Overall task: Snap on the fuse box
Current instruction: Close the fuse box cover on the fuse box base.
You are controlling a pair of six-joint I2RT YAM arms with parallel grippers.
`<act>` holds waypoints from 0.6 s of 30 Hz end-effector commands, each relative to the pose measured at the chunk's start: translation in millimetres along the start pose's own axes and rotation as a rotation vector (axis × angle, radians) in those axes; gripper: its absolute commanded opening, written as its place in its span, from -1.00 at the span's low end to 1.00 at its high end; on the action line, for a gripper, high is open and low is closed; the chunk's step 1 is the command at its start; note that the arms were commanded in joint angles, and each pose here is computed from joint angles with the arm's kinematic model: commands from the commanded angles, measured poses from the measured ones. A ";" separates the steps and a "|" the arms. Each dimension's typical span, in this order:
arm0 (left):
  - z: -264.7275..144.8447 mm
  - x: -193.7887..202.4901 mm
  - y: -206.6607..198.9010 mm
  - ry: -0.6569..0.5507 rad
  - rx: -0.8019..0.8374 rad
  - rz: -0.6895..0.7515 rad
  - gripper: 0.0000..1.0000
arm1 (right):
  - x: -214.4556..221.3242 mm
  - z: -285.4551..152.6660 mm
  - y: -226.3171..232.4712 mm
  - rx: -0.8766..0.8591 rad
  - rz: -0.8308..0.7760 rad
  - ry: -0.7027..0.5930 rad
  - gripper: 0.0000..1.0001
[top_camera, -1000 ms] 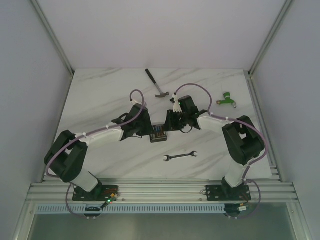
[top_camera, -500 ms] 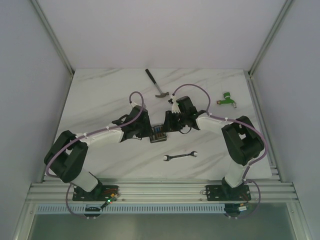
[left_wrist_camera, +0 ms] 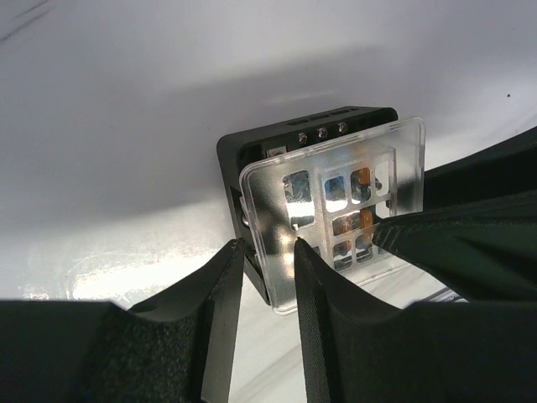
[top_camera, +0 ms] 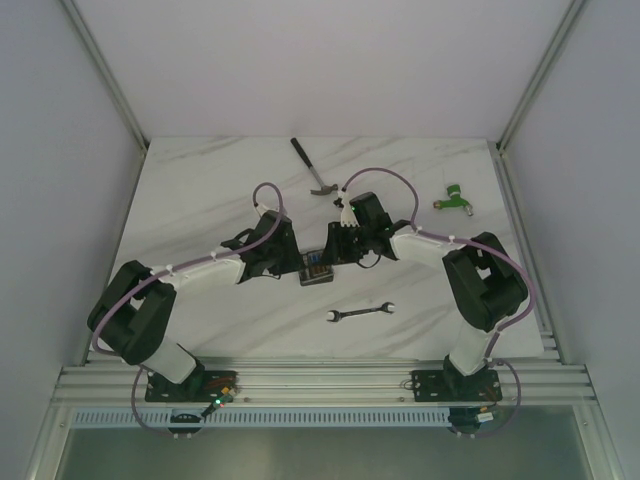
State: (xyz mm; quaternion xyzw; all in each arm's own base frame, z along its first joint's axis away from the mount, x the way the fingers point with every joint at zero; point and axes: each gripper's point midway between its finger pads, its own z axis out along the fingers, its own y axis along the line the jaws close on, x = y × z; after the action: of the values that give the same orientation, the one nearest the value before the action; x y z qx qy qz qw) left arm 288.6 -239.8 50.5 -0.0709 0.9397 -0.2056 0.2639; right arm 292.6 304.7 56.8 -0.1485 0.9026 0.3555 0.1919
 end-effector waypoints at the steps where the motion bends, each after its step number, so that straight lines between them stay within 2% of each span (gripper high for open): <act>1: 0.6 -8.8 -1.8 -0.024 -0.003 0.003 -0.20 | -11.9 -3.3 12.6 -0.016 -0.010 -0.018 -0.19; 18: 8.1 -26.3 -11.7 -0.054 0.006 0.018 -0.20 | -12.2 0.6 16.6 -0.031 0.038 -0.003 -0.24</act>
State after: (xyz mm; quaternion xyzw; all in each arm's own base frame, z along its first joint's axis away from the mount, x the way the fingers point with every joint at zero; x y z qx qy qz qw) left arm 300.8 -242.3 53.2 -0.0691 0.9383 -0.2000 0.2737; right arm 290.1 305.3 57.7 -0.1341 0.9071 0.3559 0.1804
